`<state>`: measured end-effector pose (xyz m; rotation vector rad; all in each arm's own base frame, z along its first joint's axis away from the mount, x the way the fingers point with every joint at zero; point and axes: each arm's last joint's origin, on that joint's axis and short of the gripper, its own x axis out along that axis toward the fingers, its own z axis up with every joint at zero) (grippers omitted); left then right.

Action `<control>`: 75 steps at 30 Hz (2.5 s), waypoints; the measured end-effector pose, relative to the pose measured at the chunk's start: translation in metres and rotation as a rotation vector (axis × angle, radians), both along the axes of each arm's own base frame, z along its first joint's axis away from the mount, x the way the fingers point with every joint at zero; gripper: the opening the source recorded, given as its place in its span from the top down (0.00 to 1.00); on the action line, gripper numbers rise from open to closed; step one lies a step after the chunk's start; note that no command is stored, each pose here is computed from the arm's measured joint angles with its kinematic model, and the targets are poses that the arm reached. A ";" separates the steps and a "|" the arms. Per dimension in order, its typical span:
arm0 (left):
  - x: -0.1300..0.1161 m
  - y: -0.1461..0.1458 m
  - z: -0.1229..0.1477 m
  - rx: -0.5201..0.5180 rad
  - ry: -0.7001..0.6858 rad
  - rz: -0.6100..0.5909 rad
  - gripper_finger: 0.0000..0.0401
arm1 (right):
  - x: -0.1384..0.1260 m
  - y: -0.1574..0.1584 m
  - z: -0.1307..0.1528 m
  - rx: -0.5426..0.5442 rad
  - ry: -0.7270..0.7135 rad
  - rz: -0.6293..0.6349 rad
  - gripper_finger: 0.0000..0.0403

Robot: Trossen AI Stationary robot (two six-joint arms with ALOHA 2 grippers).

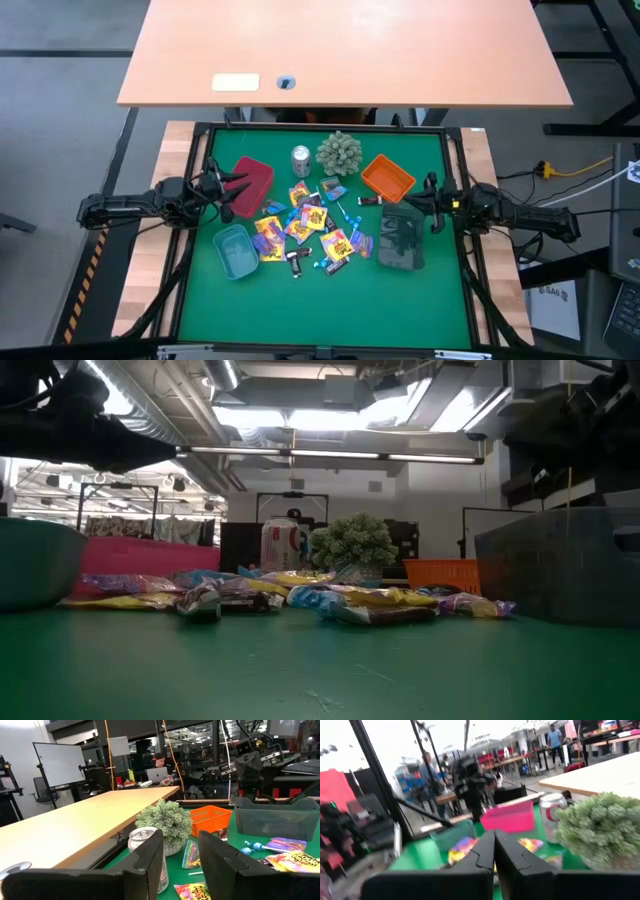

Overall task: Sort candy
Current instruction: Put the blue candy into the orange bin

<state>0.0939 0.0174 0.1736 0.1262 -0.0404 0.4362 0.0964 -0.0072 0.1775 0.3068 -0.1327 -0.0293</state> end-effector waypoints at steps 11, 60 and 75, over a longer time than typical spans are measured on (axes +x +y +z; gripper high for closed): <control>0.000 0.000 0.000 -0.006 -0.004 -0.010 0.71 | -0.005 0.001 0.022 0.037 -0.236 0.016 0.62; 0.000 0.000 0.000 -0.052 -0.027 -0.012 0.71 | 0.173 -0.010 0.059 0.014 0.557 0.166 0.47; 0.000 0.000 0.000 -0.053 -0.027 -0.011 0.71 | 0.199 -0.019 0.028 -0.007 0.849 -0.040 0.47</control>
